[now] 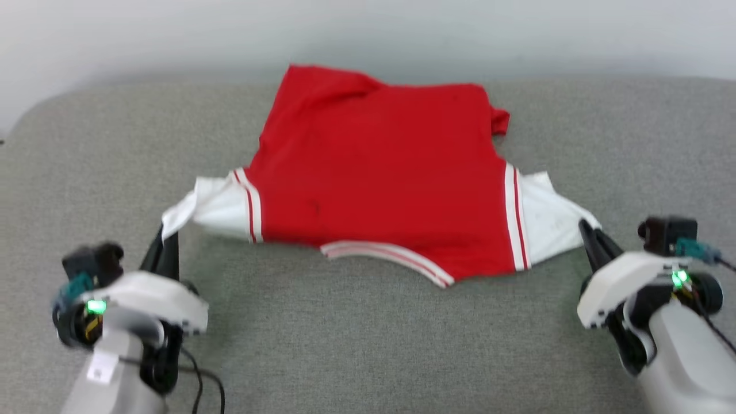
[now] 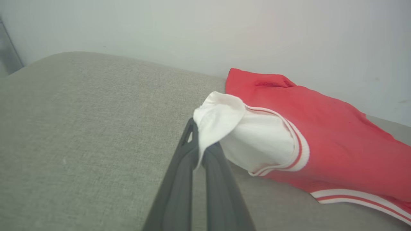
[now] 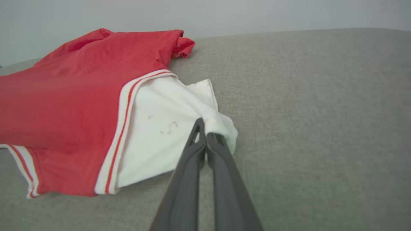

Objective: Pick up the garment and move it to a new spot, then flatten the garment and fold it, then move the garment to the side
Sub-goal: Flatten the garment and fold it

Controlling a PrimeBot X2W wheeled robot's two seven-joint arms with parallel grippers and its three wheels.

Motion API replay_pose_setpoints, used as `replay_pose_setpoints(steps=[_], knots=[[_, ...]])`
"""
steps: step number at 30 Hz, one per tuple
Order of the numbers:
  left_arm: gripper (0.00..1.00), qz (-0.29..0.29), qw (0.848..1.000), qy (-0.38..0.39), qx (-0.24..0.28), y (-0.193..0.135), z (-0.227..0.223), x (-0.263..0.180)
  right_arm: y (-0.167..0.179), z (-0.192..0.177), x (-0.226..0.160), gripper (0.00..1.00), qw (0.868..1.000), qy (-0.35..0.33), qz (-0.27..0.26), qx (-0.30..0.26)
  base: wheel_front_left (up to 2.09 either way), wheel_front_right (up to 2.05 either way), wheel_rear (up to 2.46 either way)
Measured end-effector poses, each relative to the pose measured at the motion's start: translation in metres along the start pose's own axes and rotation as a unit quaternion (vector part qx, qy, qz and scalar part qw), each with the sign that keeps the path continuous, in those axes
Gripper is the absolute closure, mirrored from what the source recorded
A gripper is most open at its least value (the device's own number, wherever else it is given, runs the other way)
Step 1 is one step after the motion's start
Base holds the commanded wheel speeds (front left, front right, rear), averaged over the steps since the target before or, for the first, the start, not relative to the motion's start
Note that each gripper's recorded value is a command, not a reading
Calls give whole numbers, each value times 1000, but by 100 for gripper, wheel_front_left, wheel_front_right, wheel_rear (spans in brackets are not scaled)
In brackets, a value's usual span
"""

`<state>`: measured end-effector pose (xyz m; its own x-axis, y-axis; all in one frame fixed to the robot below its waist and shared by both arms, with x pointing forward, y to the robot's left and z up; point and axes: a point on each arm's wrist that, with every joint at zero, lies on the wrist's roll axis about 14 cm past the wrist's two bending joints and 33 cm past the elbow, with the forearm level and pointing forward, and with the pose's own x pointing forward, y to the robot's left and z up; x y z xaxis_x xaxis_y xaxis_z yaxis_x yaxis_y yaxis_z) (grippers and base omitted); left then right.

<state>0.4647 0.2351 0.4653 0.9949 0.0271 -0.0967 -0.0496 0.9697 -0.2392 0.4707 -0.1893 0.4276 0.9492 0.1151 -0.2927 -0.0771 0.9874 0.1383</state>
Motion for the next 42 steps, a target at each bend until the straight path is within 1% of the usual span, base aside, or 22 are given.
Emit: replay_pose_setpoints(steps=[7, 13, 18, 22, 25, 28, 29, 30, 31, 34, 38, 42], knots=[[100, 19, 1000, 16, 1, 9, -22, -70, -11, -18, -58, 100, 1000, 7, -18, 20, 0, 0, 0], [100, 33, 999, 33, 8, 10, -31, -117, -14, -38, -107, 100, 998, 28, -42, 36, 0, 0, 0], [100, 51, 997, 52, 14, 15, -35, -151, -16, -48, -144, 100, 996, 46, -63, 43, 0, 0, 0], [100, 65, 995, 69, 6, 17, -41, -174, -18, -59, -169, 100, 994, 71, -73, 43, 0, 0, 0], [100, 72, 994, 84, 4, 19, -47, -189, -20, -72, -185, 100, 991, 96, -80, 44, 0, 0, 0], [100, 72, 993, 90, 5, 18, -49, -193, -18, -85, -194, 100, 988, 122, -79, 45, 0, 0, 0], [100, 69, 994, 88, 7, 16, -49, -193, -16, -87, -195, 72, 988, 125, -76, 51, 0, 0, 0], [100, 66, 994, 88, 9, 14, -49, -193, -14, -89, -194, 51, 988, 127, -73, 54, 0, 0, 0], [100, 62, 994, 88, 10, 12, -49, -193, -12, -90, -194, 0, 988, 128, -70, 54, 0, 0, 0], [100, 50, 995, 84, 10, 5, -48, -190, -6, -83, -187, 0, 991, 107, -61, 55, 0, 0, 0], [100, 38, 997, 72, 12, -5, -42, -184, -6, -39, -167, 0, 997, 17, -55, 50, 0, 0, 0], [100, 28, 998, 58, 13, -11, -34, -176, -12, -6, -143, 0, 997, -40, -62, 39, 0, 0, 0]])
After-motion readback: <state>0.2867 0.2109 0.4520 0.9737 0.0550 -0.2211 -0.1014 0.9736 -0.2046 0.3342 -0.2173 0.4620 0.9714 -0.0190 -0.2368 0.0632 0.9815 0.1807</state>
